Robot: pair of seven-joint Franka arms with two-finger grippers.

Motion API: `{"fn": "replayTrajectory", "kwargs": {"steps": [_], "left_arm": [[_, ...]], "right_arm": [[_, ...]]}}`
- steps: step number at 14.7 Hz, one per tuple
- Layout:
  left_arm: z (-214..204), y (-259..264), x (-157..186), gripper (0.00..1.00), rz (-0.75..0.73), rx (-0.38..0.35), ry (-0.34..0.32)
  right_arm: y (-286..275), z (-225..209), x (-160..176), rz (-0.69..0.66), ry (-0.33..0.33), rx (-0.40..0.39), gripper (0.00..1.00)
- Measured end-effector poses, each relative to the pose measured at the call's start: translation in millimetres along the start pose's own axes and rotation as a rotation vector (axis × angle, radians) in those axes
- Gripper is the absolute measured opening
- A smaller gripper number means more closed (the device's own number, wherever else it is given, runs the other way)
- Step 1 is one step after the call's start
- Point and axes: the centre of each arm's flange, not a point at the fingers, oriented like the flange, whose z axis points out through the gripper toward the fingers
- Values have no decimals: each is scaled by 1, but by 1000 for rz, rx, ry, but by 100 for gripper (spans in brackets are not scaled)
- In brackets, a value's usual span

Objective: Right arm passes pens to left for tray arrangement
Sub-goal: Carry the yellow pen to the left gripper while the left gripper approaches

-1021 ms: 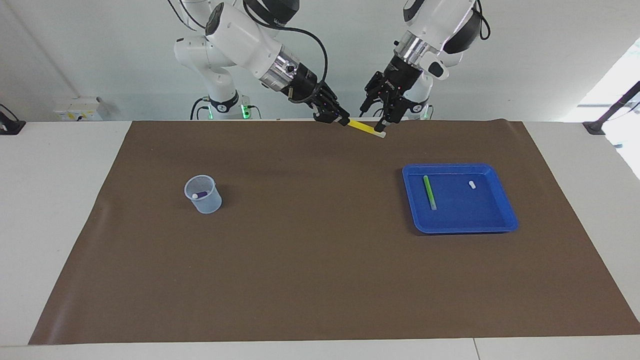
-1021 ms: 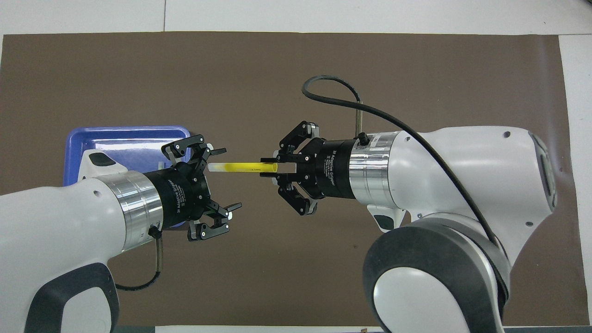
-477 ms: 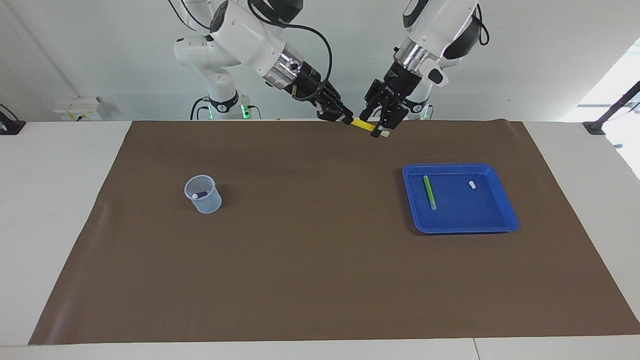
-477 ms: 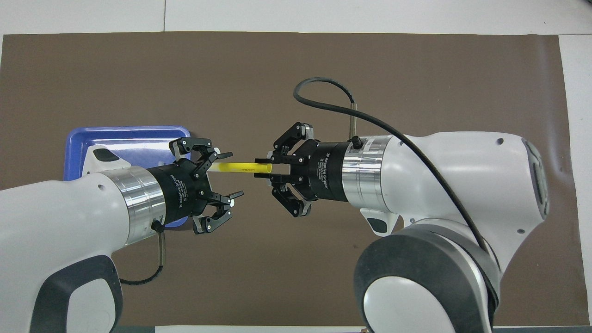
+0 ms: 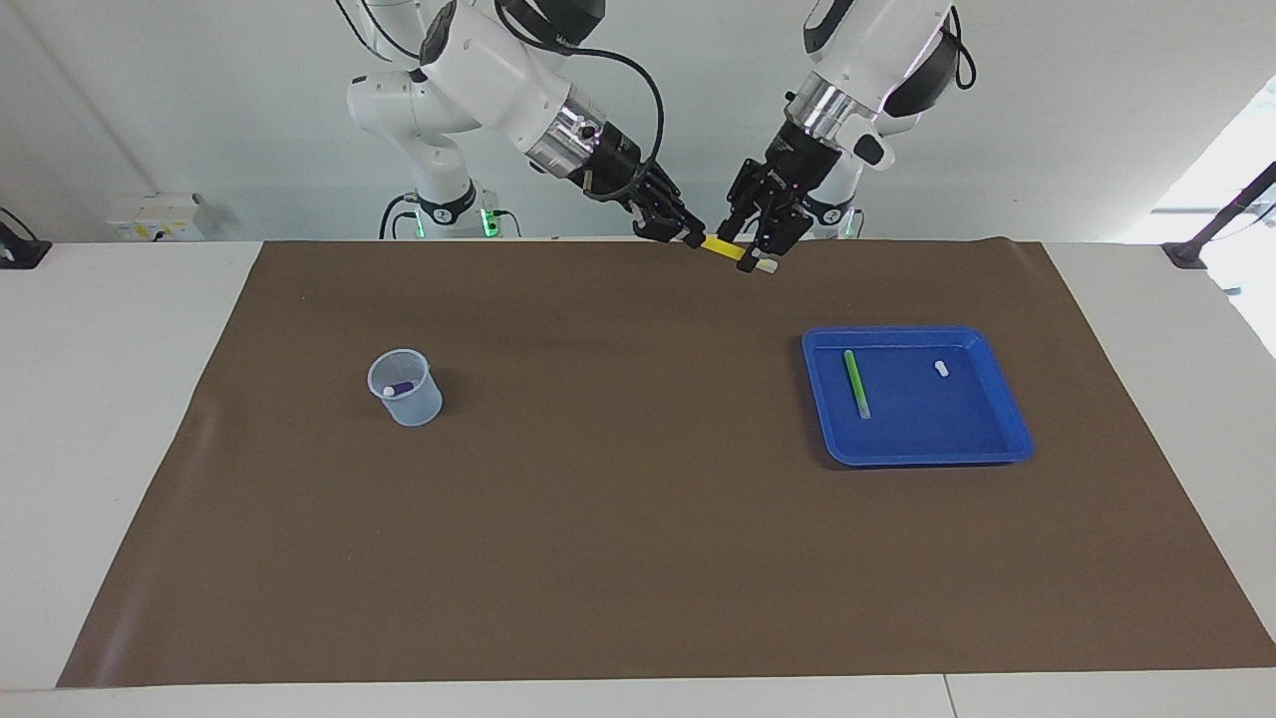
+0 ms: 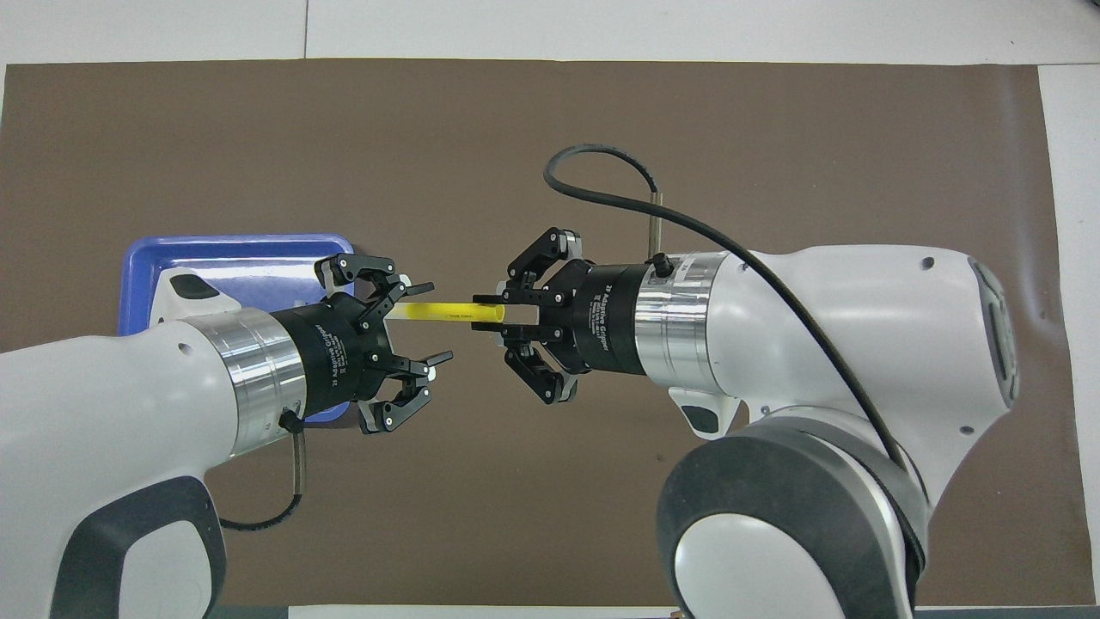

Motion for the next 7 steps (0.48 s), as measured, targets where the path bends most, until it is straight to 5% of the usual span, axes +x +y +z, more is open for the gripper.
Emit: {"fn": "replayTrajectory", "kwargs": {"steps": [1,4,7], "left_arm": [[0,0,0,58,0,0,0],[-3,2,2,21,9,-3,5],[-4,2,0,20,38,-11,20]], "right_arm": [[0,0,0,0,0,0,18],[2,3,-1,-2,1,-8,18],[3,3,-1,-3,1,-10,18]]}}
